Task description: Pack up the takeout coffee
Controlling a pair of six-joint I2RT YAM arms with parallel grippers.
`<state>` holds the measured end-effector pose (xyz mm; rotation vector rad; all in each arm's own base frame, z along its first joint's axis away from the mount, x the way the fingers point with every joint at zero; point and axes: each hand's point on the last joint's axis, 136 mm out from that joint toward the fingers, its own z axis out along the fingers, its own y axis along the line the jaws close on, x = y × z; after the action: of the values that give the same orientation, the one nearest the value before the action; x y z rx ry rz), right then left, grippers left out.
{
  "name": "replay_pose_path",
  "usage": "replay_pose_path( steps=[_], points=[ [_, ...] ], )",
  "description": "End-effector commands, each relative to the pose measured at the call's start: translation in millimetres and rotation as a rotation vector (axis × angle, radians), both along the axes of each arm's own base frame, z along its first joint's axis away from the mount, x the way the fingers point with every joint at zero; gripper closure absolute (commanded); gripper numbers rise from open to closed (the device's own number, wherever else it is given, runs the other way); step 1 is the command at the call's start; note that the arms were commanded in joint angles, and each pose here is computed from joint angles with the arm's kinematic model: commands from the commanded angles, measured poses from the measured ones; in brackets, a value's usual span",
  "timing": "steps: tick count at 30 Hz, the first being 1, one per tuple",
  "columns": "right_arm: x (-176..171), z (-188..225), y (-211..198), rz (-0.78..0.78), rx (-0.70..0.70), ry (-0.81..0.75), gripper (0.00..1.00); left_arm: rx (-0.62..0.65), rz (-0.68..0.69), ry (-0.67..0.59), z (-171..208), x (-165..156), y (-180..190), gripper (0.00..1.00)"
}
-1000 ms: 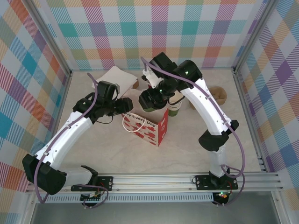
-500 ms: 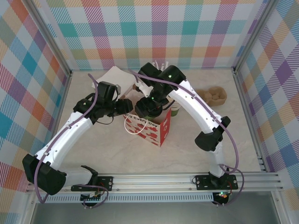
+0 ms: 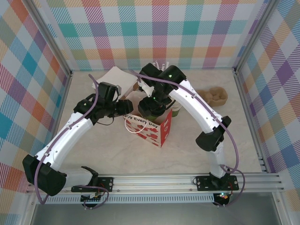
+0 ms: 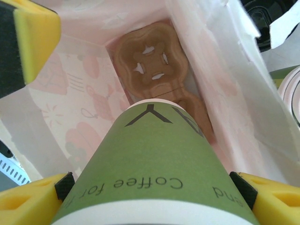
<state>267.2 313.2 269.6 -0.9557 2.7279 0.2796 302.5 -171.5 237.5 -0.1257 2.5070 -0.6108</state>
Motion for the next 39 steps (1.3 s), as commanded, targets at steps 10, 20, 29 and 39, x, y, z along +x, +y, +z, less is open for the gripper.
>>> replay_pose_path(
  steps=[10,20,29,39],
  points=[
    [-22,-29,-27,0.063,-0.165,0.131,0.32,-0.005,-0.026,-0.022,2,0,-1,0.48],
    [-51,-29,-14,0.146,-0.137,0.196,0.32,-0.026,-0.042,-0.019,2,2,-6,0.49],
    [-48,-32,-8,0.126,-0.129,0.176,0.32,-0.035,-0.057,-0.012,2,1,-9,0.51],
    [-24,-37,-29,0.026,-0.17,0.167,0.32,-0.017,-0.058,0.004,-5,2,-8,0.52]
  ],
)
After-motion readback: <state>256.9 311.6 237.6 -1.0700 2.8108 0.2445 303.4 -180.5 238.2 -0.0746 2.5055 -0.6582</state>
